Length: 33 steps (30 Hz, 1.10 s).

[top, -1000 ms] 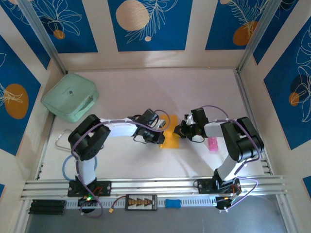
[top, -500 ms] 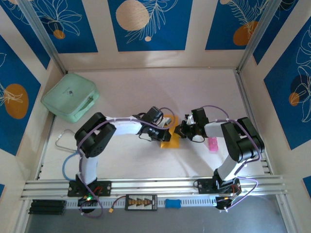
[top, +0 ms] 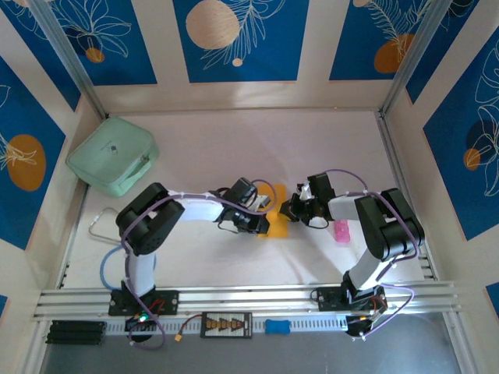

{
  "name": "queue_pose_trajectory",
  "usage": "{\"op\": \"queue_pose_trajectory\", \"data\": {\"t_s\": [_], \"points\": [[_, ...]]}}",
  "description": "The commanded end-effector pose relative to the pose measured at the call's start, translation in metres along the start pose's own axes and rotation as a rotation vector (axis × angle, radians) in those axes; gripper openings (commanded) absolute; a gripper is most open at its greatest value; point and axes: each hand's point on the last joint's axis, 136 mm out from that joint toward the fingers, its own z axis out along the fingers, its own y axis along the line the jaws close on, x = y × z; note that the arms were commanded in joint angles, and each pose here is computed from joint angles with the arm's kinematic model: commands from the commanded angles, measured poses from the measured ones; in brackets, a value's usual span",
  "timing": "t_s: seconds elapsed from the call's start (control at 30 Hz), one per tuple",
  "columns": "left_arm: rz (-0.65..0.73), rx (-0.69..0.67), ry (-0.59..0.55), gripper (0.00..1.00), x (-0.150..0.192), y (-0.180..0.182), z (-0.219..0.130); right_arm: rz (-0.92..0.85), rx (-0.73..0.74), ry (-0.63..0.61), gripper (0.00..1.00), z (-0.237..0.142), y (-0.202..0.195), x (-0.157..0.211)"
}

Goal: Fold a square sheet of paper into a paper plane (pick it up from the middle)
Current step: Fold the triangle a second time at the center of the table, then turn over the paper at the center of the table.

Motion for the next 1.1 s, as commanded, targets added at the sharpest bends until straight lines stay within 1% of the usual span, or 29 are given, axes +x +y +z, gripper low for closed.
{"op": "queue_pose_trajectory", "data": {"t_s": [0.0,0.27,0.43,0.5,0.67,0.77,0.87,0.93,1.0,1.07], "points": [[-0.056,-0.065,0.076,0.07,0.032,0.017,-0.004,0.078,0.136,0.017,0.0,-0.001,-0.04,0.014],[-0.062,-0.078,0.089,0.08,0.046,0.024,-0.01,0.073,0.132,0.014,0.0,-0.002,-0.038,0.012],[-0.054,-0.109,0.085,0.07,0.049,0.025,-0.019,0.071,0.123,0.018,0.0,-0.002,-0.036,0.012],[-0.036,-0.107,0.066,0.07,0.046,0.02,-0.026,0.061,0.11,0.02,0.0,-0.002,-0.034,0.012],[0.033,-0.073,-0.044,0.07,0.026,-0.006,-0.05,0.011,0.05,0.03,0.0,-0.002,-0.017,0.007],[0.04,-0.049,-0.09,0.07,0.01,-0.014,-0.058,-0.043,0.0,0.029,0.0,-0.006,0.002,0.002],[0.045,-0.032,-0.107,0.07,-0.008,-0.019,-0.057,-0.096,-0.048,0.016,0.05,-0.015,0.023,-0.004],[0.058,-0.024,-0.117,0.07,-0.021,-0.023,-0.055,-0.115,-0.054,0.002,0.09,-0.021,0.031,-0.005],[0.069,-0.022,-0.123,0.07,-0.033,-0.026,-0.051,-0.119,-0.043,-0.018,0.12,-0.028,0.035,-0.006],[0.078,-0.026,-0.119,0.07,-0.043,-0.026,-0.045,-0.114,-0.025,-0.034,0.17,-0.035,0.033,-0.003]]}}
